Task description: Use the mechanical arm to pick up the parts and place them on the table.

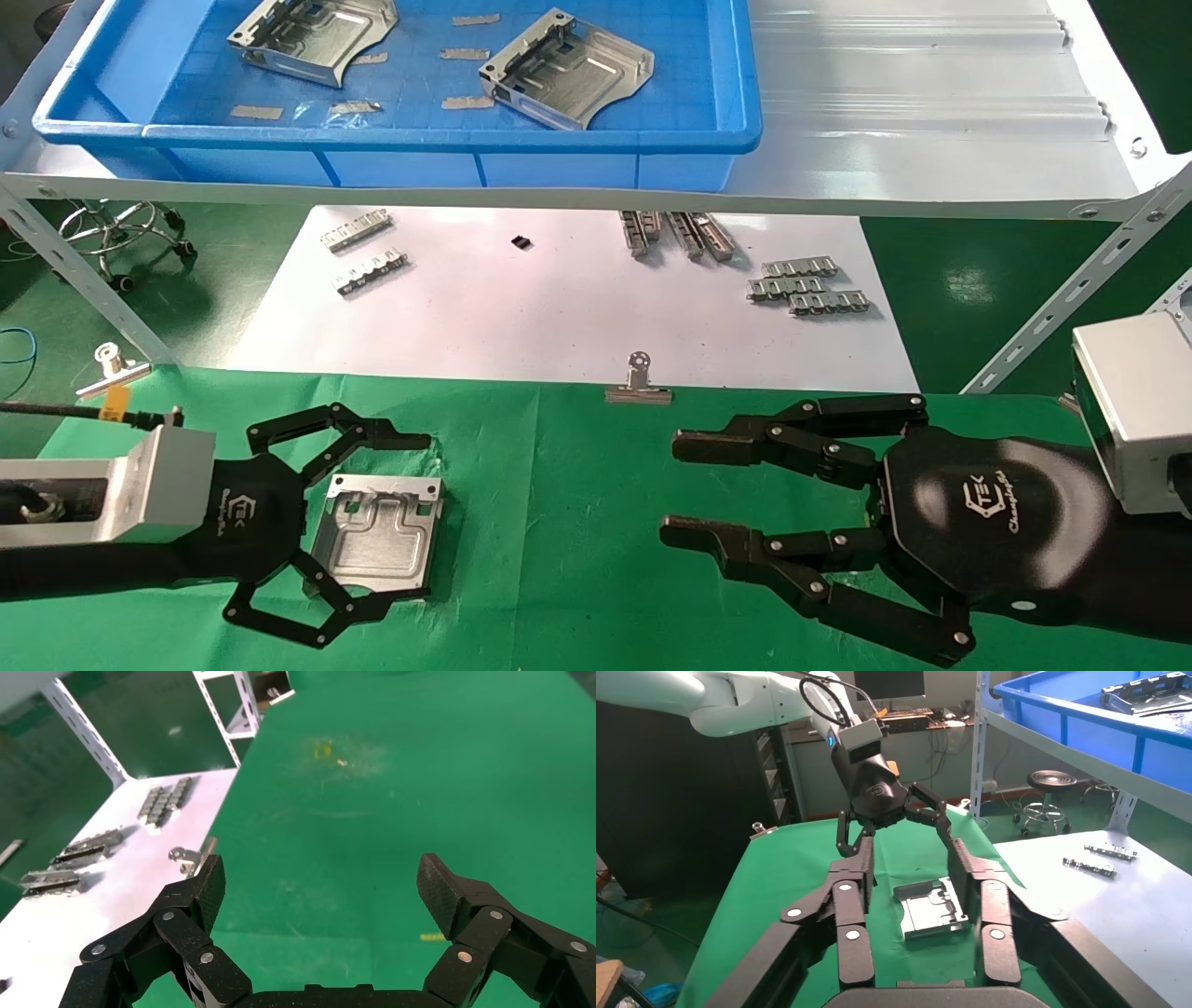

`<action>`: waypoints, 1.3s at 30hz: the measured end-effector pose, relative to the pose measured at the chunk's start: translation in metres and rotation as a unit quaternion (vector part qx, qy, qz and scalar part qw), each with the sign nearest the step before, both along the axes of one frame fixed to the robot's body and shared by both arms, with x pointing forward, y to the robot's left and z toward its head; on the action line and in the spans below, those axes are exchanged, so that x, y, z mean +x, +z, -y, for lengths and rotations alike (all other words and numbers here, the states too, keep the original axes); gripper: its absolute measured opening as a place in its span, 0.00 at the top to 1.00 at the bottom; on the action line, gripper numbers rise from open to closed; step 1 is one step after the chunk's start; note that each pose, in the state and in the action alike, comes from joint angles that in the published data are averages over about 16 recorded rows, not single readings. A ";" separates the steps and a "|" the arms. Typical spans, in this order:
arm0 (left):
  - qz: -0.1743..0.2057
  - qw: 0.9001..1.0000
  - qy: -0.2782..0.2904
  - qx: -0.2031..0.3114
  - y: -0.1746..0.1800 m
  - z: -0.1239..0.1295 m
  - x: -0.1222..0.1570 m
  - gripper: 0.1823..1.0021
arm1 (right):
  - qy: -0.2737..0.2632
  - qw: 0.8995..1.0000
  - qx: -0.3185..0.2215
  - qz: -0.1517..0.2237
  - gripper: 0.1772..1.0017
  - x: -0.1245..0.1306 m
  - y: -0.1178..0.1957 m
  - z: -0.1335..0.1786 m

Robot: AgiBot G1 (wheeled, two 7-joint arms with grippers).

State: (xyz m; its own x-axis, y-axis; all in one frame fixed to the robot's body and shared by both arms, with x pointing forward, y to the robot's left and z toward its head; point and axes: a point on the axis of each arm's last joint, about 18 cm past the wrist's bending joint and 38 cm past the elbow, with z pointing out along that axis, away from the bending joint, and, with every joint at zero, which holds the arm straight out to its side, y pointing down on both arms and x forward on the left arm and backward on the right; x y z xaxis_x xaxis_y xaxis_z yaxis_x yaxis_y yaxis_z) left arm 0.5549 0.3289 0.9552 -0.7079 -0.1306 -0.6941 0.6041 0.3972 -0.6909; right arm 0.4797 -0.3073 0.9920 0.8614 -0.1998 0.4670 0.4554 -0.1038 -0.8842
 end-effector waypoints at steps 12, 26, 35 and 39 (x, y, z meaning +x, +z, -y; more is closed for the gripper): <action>-0.031 0.998 -0.017 -0.051 0.013 0.010 -0.022 0.00 | 0.000 1.000 0.000 0.000 0.43 0.000 0.000 0.000; -0.072 0.991 -0.044 -0.100 0.027 0.021 -0.052 0.00 | 0.000 1.000 0.000 0.000 0.11 0.000 0.000 0.000; -0.098 0.986 -0.062 -0.123 0.034 0.027 -0.072 0.00 | 0.000 1.000 0.000 0.000 0.02 0.000 0.000 0.000; -0.106 0.984 -0.068 -0.130 0.036 0.029 -0.078 0.00 | 0.000 1.000 0.000 0.000 0.01 0.000 0.000 0.000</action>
